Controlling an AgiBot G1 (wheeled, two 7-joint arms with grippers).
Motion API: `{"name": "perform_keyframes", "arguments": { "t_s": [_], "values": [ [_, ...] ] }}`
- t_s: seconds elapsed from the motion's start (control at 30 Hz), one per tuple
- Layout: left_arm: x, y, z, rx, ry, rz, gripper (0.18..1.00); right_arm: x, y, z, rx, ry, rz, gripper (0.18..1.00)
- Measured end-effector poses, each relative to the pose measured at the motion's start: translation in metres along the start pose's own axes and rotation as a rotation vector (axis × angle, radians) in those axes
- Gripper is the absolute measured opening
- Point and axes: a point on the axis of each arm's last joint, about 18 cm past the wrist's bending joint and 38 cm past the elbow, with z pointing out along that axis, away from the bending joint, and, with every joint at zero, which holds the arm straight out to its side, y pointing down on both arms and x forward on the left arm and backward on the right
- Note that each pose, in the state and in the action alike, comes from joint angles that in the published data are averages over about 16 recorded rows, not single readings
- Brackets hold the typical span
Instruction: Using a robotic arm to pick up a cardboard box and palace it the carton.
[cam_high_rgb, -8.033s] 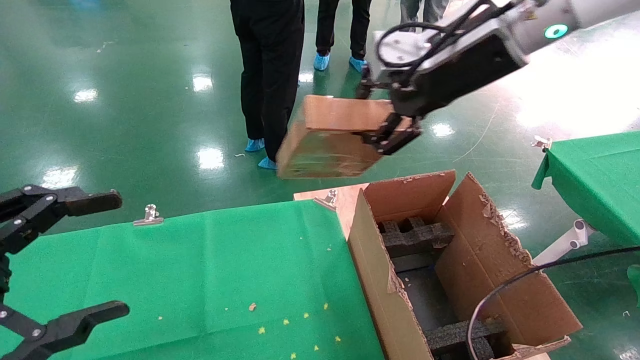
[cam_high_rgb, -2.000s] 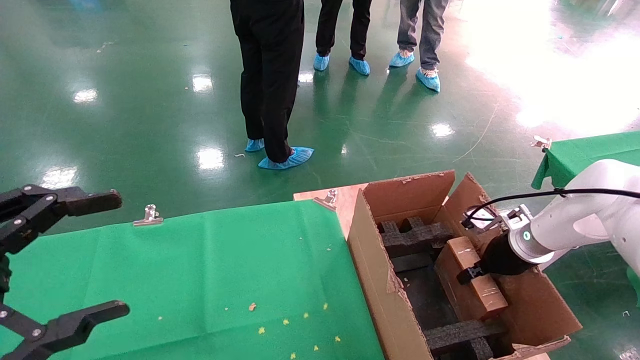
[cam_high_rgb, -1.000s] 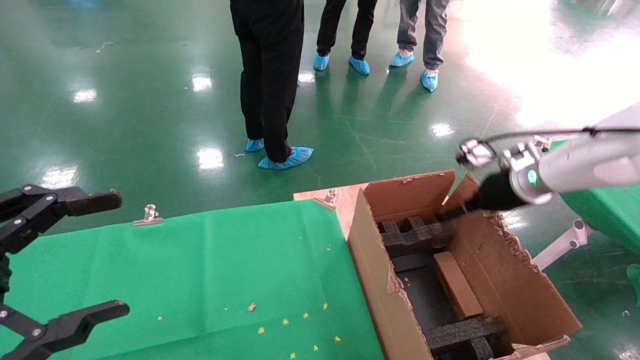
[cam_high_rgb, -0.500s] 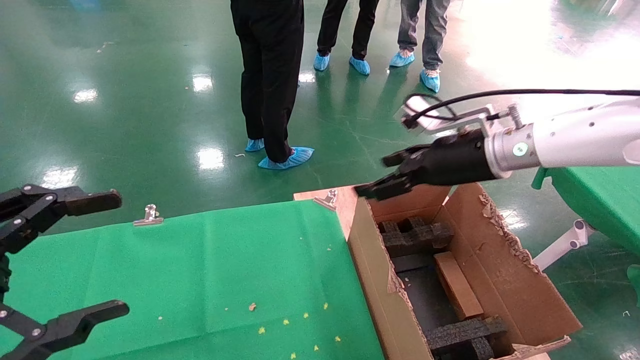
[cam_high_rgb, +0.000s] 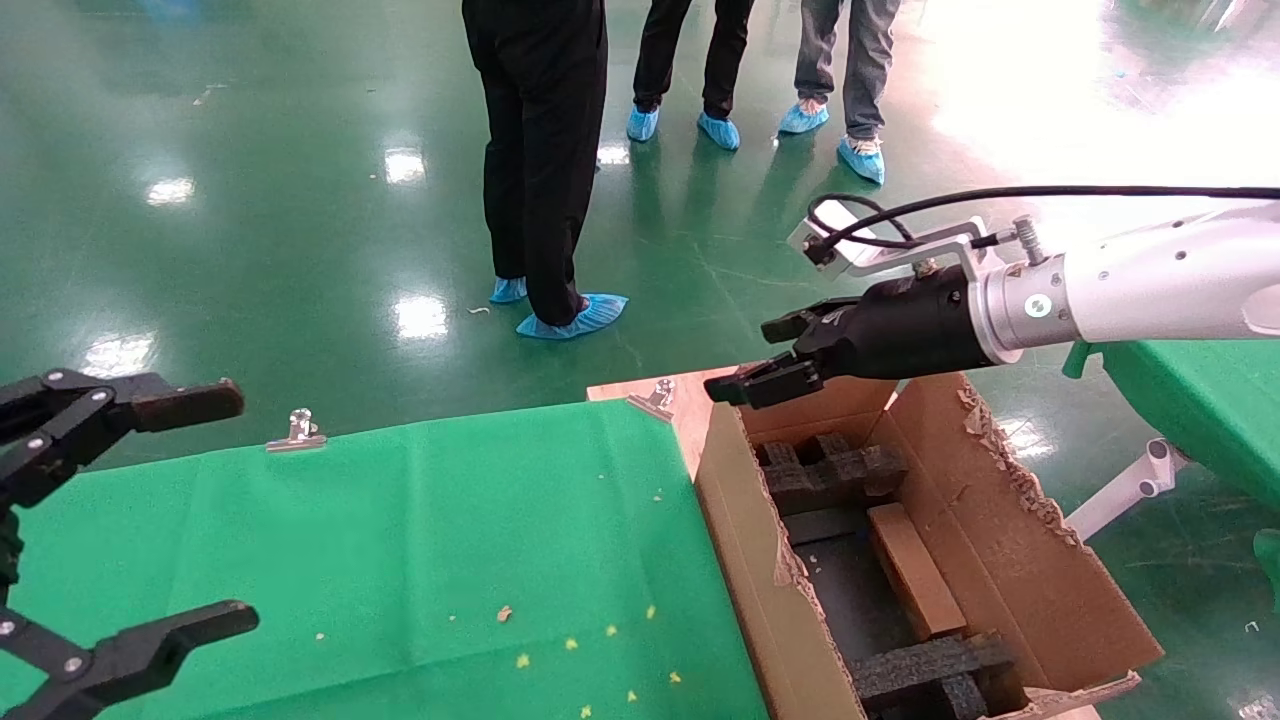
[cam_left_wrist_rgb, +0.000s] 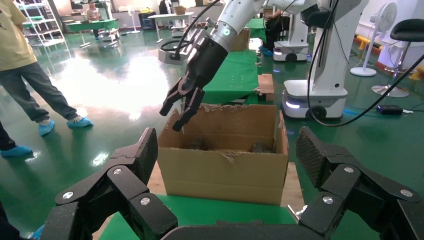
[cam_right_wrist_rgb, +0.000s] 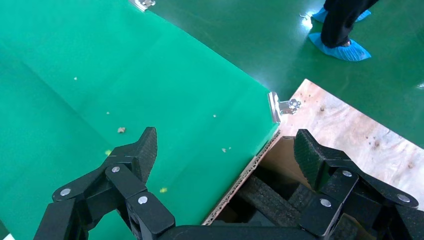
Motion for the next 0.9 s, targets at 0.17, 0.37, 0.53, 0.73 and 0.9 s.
{"name": "perform_keyframes", "arguments": {
  "t_s": [0.17,0.37,0.53,0.73,0.9],
  "values": [
    [0.0,0.0,0.0,0.0,0.0,0.0,1.0,-0.009,0.0,0.005,0.021,-0.042,-0.008,1.001],
    [0.0,0.0,0.0,0.0,0.0,0.0,1.0,-0.03,-0.002,0.011,0.072,-0.128,-0.031,1.001],
    [0.0,0.0,0.0,0.0,0.0,0.0,1.0,-0.049,-0.004,0.013,0.125,-0.205,-0.056,1.001],
    [0.0,0.0,0.0,0.0,0.0,0.0,1.0,-0.068,-0.006,0.012,0.191,-0.285,-0.088,1.001],
    [0.0,0.0,0.0,0.0,0.0,0.0,1.0,-0.083,-0.007,0.008,0.247,-0.343,-0.117,1.001]
  ]
}}
